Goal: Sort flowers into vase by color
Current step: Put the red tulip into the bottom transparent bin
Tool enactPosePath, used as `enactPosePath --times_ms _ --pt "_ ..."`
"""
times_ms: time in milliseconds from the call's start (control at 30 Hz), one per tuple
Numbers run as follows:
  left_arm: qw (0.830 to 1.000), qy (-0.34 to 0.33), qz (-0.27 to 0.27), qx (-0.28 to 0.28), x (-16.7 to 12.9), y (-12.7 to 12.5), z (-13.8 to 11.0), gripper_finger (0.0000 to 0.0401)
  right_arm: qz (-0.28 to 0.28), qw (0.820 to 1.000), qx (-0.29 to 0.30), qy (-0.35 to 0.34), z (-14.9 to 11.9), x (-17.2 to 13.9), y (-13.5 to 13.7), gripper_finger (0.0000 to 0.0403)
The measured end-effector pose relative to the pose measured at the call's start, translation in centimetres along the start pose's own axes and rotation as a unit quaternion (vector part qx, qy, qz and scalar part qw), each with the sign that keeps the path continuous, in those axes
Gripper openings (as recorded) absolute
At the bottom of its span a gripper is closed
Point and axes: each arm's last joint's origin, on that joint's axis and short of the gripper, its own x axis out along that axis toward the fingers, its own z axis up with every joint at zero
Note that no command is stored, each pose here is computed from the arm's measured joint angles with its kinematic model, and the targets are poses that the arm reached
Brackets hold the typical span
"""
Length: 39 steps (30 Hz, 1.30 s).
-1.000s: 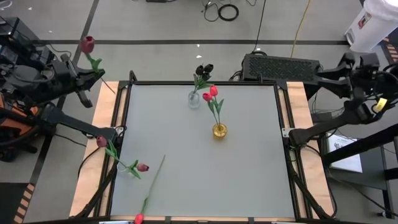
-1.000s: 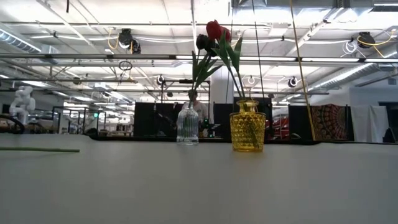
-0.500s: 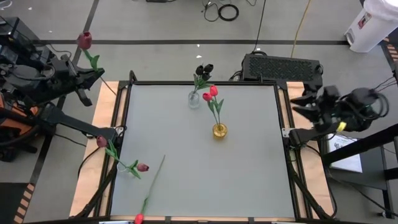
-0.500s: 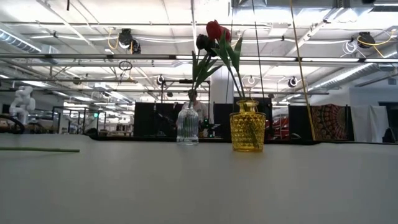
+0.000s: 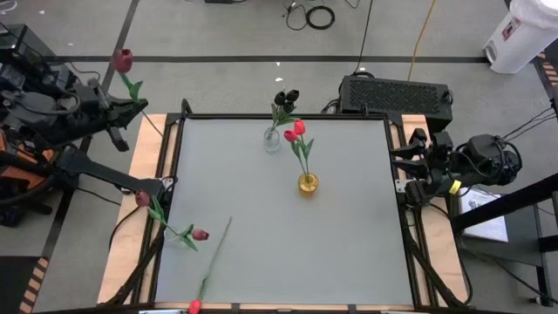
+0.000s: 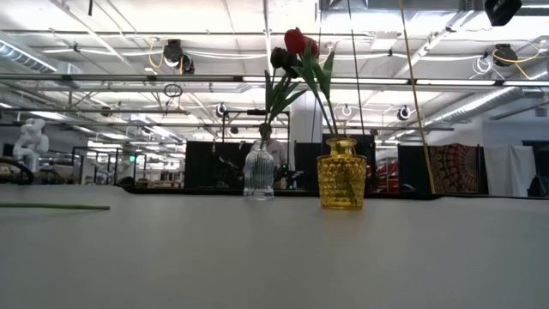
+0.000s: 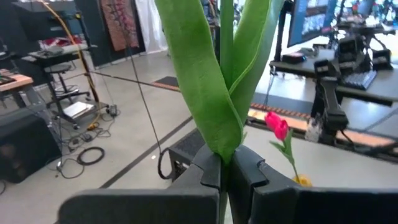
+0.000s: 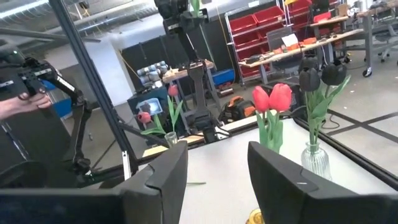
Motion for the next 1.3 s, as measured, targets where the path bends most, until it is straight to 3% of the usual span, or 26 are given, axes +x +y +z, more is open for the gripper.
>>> enactPosePath --times_ms 933,1100,1233,1300 --pt "0.989 0.022 -0.148 0.010 -0.3 -0.6 -0.4 0.0006 -0.002 1.000 -0.002 0.005 -0.1 0.0 0.0 0.0160" --pt "0.962 0.014 -0.273 0.020 -0.6 -1.3 -0.1 0.0006 -0.002 1.000 -0.002 0.005 -0.1 0.0 0.0 0.0160" --pt "0.920 0.005 -0.386 0.063 -1.1 -1.9 -0.2 0.0006 -0.002 1.000 -0.002 0.005 -0.1 0.0 0.0 0.0160" --pt "0.892 -0.006 -0.445 0.083 -1.4 -2.1 -0.2 0.0006 -0.002 1.000 -0.002 0.005 -0.1 0.0 0.0 0.0160"
